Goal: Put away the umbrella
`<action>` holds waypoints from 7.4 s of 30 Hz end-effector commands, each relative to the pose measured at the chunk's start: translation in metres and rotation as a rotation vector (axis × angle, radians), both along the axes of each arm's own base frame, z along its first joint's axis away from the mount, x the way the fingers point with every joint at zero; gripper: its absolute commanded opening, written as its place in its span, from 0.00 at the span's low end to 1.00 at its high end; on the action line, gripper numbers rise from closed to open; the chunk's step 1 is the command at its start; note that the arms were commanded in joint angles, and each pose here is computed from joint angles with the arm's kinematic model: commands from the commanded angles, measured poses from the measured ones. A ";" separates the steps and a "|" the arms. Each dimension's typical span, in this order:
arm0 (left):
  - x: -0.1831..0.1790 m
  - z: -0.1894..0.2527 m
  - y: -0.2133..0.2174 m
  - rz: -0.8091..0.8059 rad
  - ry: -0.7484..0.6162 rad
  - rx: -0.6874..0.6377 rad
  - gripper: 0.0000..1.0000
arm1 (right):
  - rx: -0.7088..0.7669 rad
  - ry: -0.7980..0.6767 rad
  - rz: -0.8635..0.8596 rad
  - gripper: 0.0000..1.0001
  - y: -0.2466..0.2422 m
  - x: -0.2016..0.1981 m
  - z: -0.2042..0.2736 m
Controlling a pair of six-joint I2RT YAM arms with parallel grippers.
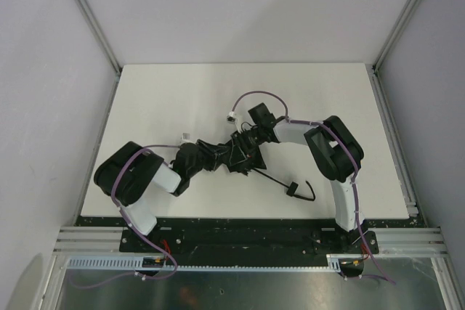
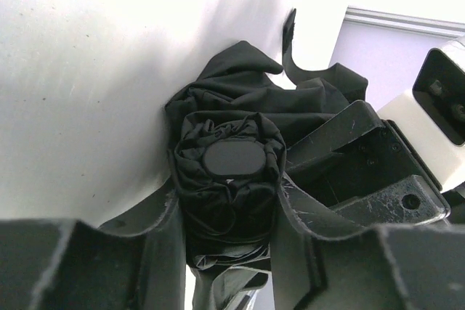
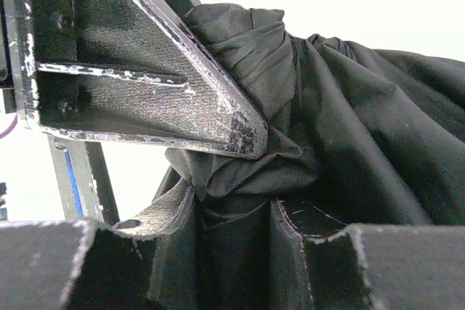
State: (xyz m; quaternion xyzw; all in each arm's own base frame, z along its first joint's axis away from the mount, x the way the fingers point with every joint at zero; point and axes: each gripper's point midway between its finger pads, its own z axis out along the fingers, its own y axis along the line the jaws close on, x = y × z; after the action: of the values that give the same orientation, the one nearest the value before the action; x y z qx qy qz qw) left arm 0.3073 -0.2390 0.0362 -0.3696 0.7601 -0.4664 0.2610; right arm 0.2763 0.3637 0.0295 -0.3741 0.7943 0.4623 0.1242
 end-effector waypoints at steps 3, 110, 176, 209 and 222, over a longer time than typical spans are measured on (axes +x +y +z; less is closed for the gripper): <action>-0.014 -0.043 0.016 -0.015 0.053 0.198 0.19 | -0.246 0.145 0.009 0.00 -0.028 -0.043 -0.062; -0.020 -0.072 0.013 -0.080 0.245 0.244 0.46 | -0.087 0.323 -0.187 0.00 -0.032 -0.024 -0.040; -0.041 -0.069 0.011 -0.198 0.290 0.286 0.86 | -0.096 0.095 -0.193 0.00 -0.017 -0.027 -0.012; -0.040 -0.072 0.010 -0.215 0.254 0.321 0.49 | -0.928 -0.630 -0.408 0.13 -0.080 0.003 -0.056; -0.035 -0.055 0.007 -0.243 0.216 0.261 0.92 | -0.334 -0.314 -0.259 0.00 -0.019 -0.010 -0.007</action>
State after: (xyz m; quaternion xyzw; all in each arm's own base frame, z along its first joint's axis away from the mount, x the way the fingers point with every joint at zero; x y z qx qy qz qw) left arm 0.3288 -0.2465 0.0413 -0.3136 0.8109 -0.4258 0.2507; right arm 0.2921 0.3525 0.0368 -0.3732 0.8561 0.1323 0.3320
